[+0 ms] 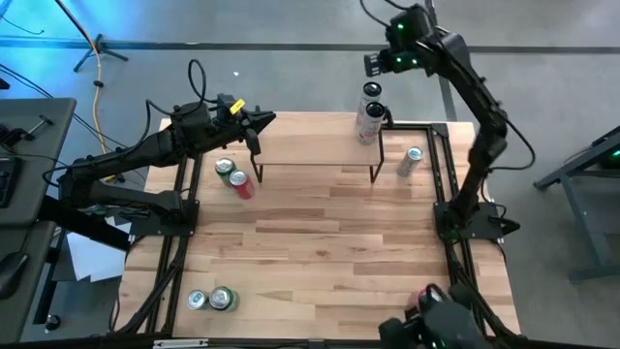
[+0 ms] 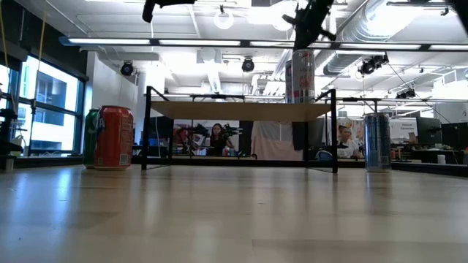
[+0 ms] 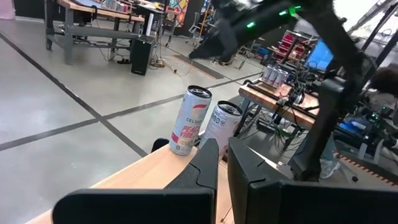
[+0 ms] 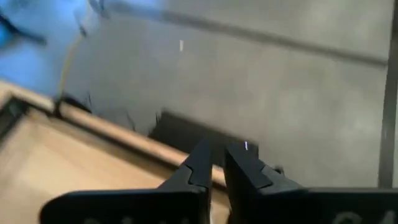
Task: Place canned beverage on shelf
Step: Adjust the white pink soda can on the shelf
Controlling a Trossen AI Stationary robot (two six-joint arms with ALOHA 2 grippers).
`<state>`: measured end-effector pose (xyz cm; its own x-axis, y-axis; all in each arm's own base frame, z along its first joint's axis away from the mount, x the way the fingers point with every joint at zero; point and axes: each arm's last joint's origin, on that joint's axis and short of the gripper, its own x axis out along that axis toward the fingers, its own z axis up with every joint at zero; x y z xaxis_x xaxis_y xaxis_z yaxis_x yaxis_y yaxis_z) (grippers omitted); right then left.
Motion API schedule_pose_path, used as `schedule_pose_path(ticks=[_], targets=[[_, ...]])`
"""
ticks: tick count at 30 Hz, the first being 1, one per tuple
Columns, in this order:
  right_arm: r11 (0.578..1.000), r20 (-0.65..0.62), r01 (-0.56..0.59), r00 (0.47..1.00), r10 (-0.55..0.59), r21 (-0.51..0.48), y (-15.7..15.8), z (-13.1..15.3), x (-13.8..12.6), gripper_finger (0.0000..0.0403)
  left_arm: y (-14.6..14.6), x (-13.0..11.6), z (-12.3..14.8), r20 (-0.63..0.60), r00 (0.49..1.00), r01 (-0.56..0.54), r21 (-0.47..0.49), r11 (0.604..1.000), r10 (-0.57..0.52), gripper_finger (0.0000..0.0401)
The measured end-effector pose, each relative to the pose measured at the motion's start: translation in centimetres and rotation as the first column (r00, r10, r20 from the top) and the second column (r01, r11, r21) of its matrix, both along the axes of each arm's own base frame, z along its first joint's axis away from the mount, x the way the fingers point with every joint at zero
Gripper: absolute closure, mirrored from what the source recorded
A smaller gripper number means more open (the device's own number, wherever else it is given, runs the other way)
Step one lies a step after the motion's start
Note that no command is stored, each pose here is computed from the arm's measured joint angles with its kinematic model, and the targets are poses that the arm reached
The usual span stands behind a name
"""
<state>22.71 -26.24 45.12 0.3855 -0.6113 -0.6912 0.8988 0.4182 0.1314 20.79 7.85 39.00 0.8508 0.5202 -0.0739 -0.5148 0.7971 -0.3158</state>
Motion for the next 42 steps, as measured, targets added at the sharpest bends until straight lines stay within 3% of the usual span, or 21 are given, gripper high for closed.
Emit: schedule_pose_path(ticks=[10,42], targets=[[0.971,0.004,-0.078,0.997,0.079,0.224,-2.3,-2.9,-0.2,0.0401,-0.1,0.0,0.0,0.004,1.000,0.022,-0.007,1.000,-0.022,0.0401],[0.958,0.008,-0.127,0.992,0.129,0.258,-2.5,-3.8,0.3,0.0403,-0.1,0.0,0.0,0.010,1.000,0.025,-0.017,1.000,-0.025,0.0401]])
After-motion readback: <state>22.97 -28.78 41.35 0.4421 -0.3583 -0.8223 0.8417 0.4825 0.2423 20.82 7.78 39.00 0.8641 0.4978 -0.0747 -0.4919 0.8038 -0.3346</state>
